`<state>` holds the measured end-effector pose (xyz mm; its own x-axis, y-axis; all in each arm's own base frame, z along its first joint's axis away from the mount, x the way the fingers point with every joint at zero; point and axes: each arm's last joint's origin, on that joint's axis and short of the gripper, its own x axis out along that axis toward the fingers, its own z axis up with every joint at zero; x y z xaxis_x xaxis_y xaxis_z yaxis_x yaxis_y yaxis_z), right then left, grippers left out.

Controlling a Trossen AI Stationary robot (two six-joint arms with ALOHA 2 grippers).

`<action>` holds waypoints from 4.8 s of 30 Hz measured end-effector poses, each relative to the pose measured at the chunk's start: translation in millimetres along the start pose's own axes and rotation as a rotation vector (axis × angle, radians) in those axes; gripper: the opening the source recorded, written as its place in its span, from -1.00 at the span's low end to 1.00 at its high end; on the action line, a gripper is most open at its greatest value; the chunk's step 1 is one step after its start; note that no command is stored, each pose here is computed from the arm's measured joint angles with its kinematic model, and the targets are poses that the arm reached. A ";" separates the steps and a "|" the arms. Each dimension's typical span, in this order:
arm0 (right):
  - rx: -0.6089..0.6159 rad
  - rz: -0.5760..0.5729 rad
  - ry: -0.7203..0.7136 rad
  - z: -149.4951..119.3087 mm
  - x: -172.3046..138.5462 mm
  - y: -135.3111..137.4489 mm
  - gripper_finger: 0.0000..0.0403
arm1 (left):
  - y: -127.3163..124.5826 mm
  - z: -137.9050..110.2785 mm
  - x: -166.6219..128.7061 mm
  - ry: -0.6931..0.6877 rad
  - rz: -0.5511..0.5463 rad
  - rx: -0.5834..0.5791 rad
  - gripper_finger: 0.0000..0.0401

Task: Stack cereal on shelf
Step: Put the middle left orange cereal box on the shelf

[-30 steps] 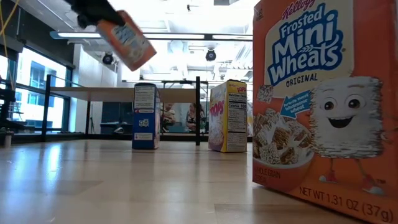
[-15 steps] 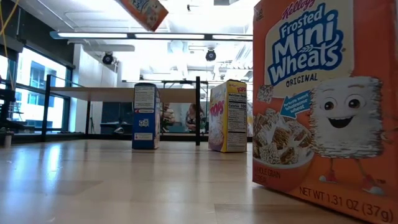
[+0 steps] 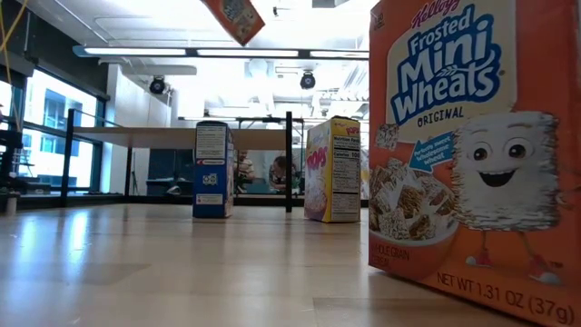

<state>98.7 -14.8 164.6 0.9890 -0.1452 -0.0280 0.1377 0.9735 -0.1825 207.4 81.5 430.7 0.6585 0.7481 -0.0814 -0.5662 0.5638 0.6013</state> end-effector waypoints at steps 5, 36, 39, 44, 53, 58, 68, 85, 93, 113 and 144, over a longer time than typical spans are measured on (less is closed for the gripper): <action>0.000 0.000 0.000 0.0 0.0 0.0 0.23 | 7.7 -2.3 35.0 0.087 -0.059 0.020 -0.40; 0.000 0.000 0.000 -0.1 0.0 0.0 0.23 | -15.6 -42.6 141.5 0.549 -0.658 0.077 -0.40; 0.000 0.000 0.000 0.0 0.0 0.0 0.23 | -19.2 -46.3 143.3 0.565 -0.692 0.097 -0.40; 0.000 -0.001 0.000 0.0 0.0 0.0 0.23 | -21.0 -47.5 145.8 0.560 -0.699 0.114 -0.40; 0.000 0.000 0.000 -0.1 0.0 0.0 0.23 | -21.9 -47.6 145.8 0.535 -0.730 0.140 -0.40; 0.000 0.000 0.000 0.0 0.0 0.0 0.23 | -26.5 -51.7 152.2 0.546 -0.739 0.133 -0.40; 0.000 -0.001 0.000 -0.1 0.0 0.0 0.23 | -29.6 -55.8 157.6 0.565 -0.740 0.120 -0.40; 0.000 0.000 0.000 -0.1 0.0 0.0 0.23 | -30.8 -57.6 159.7 0.566 -0.734 0.137 -0.06; 0.000 0.000 0.000 -0.1 0.0 0.0 0.23 | -23.9 -52.9 160.0 0.548 -0.712 0.129 0.04; 0.000 0.000 0.000 0.0 0.0 0.0 0.23 | -3.1 -33.4 151.2 0.564 -0.624 0.090 0.08; 0.000 -0.001 0.001 -0.1 0.0 0.0 0.23 | -2.5 -79.8 120.1 0.888 -0.629 -0.008 0.08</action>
<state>98.8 -14.8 164.4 0.9889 -0.1458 -0.0287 0.1383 0.9734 -0.1825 248.4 197.9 356.0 0.2403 0.3090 -0.9202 -0.2583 0.9342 0.2462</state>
